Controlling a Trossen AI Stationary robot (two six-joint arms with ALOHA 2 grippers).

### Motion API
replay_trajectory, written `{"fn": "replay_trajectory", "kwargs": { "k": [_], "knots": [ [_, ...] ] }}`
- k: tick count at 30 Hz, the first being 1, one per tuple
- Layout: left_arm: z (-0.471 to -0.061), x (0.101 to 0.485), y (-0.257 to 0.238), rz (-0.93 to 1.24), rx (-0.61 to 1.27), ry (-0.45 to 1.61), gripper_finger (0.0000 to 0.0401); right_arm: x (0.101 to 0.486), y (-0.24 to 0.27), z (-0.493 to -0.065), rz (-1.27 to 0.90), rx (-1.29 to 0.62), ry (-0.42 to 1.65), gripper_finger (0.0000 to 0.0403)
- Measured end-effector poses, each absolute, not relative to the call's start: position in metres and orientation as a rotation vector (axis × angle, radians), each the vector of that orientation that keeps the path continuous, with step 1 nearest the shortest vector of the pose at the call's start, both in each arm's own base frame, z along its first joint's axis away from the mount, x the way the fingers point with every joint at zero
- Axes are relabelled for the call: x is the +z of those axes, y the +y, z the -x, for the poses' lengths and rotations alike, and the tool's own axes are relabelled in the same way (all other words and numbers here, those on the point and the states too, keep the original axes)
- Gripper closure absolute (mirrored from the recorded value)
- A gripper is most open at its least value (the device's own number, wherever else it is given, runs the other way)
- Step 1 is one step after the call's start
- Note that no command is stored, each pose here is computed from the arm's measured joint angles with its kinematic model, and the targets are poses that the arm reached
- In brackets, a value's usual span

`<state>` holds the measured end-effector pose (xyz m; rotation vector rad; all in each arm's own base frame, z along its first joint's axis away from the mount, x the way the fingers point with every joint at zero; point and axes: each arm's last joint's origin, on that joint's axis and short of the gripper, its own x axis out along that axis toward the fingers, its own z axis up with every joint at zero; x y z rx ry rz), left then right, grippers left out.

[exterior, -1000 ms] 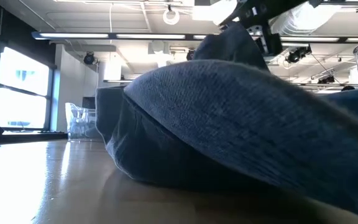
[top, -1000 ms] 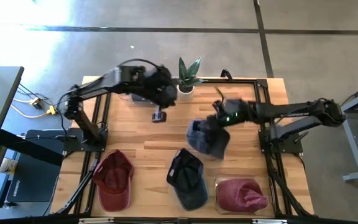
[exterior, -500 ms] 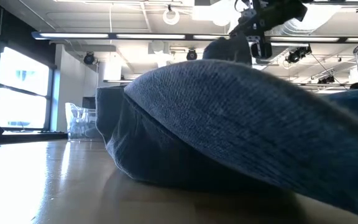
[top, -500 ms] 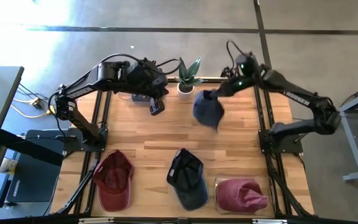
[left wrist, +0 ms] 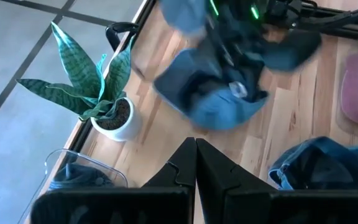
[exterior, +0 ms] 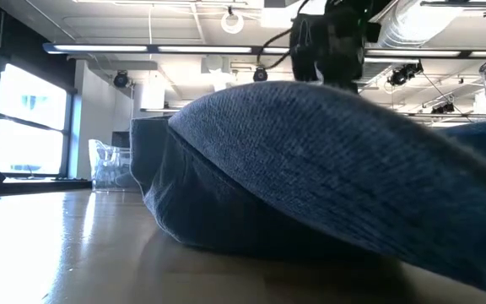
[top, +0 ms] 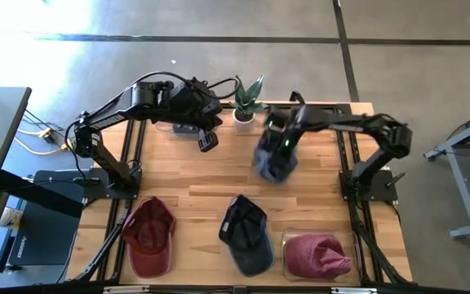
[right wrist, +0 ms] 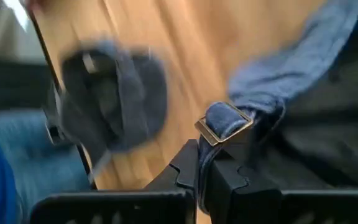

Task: Pick & Place hat
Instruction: Put the right blue cap into the top transparent bin

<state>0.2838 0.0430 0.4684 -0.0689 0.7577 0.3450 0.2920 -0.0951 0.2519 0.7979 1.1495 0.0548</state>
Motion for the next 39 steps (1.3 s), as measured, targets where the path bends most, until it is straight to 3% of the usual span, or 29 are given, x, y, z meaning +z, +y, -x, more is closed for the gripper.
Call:
{"fn": "replay_trajectory", "kwargs": {
  "k": [7,13,19,24,31,39],
  "knots": [
    [-0.282,0.466,0.042,0.031,0.289,0.804,0.0400,0.219,-0.038,-0.312,-0.718,0.168,1.293,0.0384],
    [-0.285,0.456,0.038,0.040,0.124,0.849,0.0400,0.232,-0.026,-0.318,-0.744,0.169,1.194,0.0312],
    [-0.300,0.406,0.037,0.067,0.033,0.951,0.0400,0.268,-0.030,-0.294,-0.716,0.046,1.108,0.0256],
    [-0.321,0.359,0.037,0.114,-0.052,0.892,0.0400,0.300,-0.007,-0.271,-0.503,0.090,1.009,0.0254],
    [-0.368,0.311,0.042,0.096,-0.088,0.784,0.0400,0.314,0.010,-0.240,-0.326,0.056,1.052,0.0258],
    [-0.382,0.303,0.057,0.167,-0.110,0.732,0.0400,0.278,-0.012,-0.223,-0.380,0.077,1.007,0.0258]
  ]
}}
